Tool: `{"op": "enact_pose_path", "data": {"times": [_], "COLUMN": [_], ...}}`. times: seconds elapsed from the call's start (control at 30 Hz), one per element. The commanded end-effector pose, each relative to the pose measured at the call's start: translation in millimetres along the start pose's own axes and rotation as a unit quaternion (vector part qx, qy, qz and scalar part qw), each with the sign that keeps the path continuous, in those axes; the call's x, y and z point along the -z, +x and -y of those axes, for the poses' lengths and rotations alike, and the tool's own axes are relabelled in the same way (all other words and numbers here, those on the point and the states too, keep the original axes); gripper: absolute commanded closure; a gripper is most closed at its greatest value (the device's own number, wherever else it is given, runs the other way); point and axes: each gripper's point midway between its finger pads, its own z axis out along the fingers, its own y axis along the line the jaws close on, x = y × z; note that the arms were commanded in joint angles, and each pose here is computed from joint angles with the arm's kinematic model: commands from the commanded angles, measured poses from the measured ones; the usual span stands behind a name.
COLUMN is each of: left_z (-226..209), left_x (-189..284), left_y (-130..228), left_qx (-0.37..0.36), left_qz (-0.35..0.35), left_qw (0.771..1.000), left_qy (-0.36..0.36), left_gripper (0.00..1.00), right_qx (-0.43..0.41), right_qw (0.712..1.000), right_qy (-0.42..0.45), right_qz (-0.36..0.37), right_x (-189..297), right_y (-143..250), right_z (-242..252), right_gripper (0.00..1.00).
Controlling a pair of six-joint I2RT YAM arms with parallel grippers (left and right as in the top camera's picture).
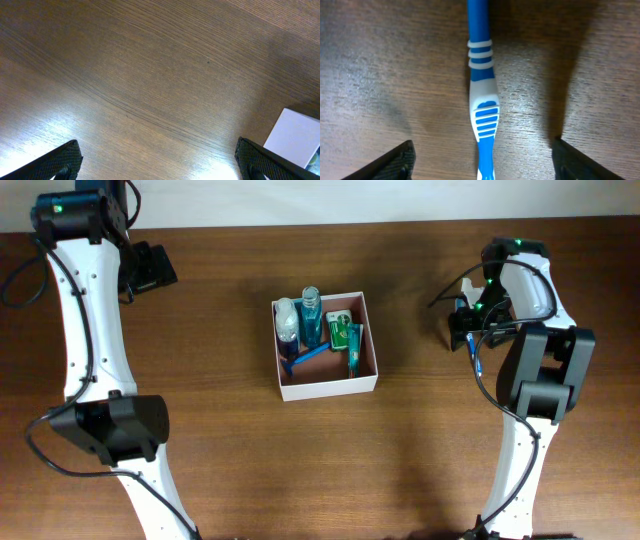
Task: Pack container
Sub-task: 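Move the right gripper over the blue toothbrush, then lower and close the right gripper on the toothbrush handle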
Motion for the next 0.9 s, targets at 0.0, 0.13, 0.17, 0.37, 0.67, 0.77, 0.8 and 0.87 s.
{"op": "enact_pose_path", "data": {"times": [0.0, 0.13, 0.17, 0.37, 0.67, 0.77, 0.8, 0.87], "left_z": [-1.5, -1.5, -1.5, -1.5, -1.5, -1.5, -1.5, -1.5], "left_x": [2.6, 2.6, 2.6, 2.6, 2.6, 2.6, 2.6, 2.6], "left_y": [0.4, 0.4, 0.4, 0.4, 0.4, 0.4, 0.4, 0.4], "left_qx": [-0.003, -0.003, -0.003, -0.003, -0.003, -0.003, -0.003, -0.003], "left_qz": [0.002, 0.002, 0.002, 0.002, 0.002, 0.002, 0.002, 0.002], "left_qw": [1.000, 1.000, 1.000, 1.000, 1.000, 1.000, 1.000, 1.000], "left_qy": [0.000, 0.000, 0.000, 0.000, 0.000, 0.000, 0.000, 0.000], "left_gripper": [0.01, 0.01, 0.01, 0.01, 0.01, 0.01, 0.01, 0.01], "right_qx": [-0.009, -0.032, -0.040, -0.035, -0.018, -0.027, -0.029, -0.036], "right_qw": [1.000, 0.999, 0.999, 0.998, 0.998, 0.998, 0.998, 0.998], "right_qy": [0.005, 0.010, 0.021, 0.054, 0.060, 0.060, 0.059, 0.058], "right_qz": [-0.009, -0.010, -0.012, -0.014, -0.001, 0.000, 0.000, -0.001], "right_x": [-9.6, -9.6, -9.5, -8.8, -9.2, -9.4, -9.3, -9.5], "right_y": [-2.3, -1.9, -1.4, -2.5, -12.5, -13.0, -12.9, -12.6], "right_z": [0.1, 1.9, 4.6, 7.0, -7.2, -8.0, -8.3, -9.0], "right_gripper": [0.24, 0.32, 0.32, 0.33, 0.60, 0.69, 0.73, 0.84]}}
